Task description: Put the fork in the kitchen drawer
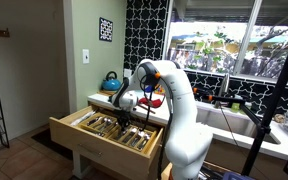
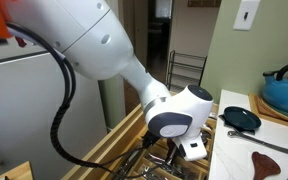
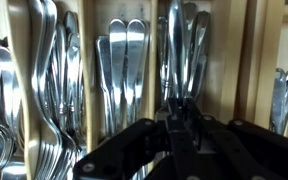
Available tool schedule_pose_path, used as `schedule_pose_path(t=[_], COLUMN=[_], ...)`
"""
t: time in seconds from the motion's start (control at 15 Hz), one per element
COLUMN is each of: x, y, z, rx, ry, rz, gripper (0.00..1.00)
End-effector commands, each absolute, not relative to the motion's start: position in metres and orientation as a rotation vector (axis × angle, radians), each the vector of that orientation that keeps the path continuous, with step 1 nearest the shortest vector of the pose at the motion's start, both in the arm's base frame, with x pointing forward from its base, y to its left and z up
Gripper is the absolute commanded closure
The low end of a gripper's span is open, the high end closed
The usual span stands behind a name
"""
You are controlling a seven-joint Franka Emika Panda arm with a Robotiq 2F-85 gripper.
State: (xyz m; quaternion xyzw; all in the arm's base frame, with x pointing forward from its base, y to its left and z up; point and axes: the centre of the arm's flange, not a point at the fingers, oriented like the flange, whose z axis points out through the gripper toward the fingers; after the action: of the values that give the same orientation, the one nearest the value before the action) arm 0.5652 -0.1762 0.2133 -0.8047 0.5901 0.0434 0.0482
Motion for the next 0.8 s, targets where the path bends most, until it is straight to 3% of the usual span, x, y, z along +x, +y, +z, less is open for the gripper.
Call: schedule_pose_path(t=[0.0, 0.07, 0.2, 0.73], x=[0.577, 0.577, 0.576, 0.556], y=[-0.177, -0.176, -0.174, -0.170], z=[0.202, 0.202, 0.207, 0.282], rx=[-2.422, -2.425, -2.428, -2.428], ry=[1.809, 1.813, 1.805, 1.838], rz=[0.116, 0.128, 0.142, 0.058], gripper=[0.97, 0.64, 0.58, 0.01])
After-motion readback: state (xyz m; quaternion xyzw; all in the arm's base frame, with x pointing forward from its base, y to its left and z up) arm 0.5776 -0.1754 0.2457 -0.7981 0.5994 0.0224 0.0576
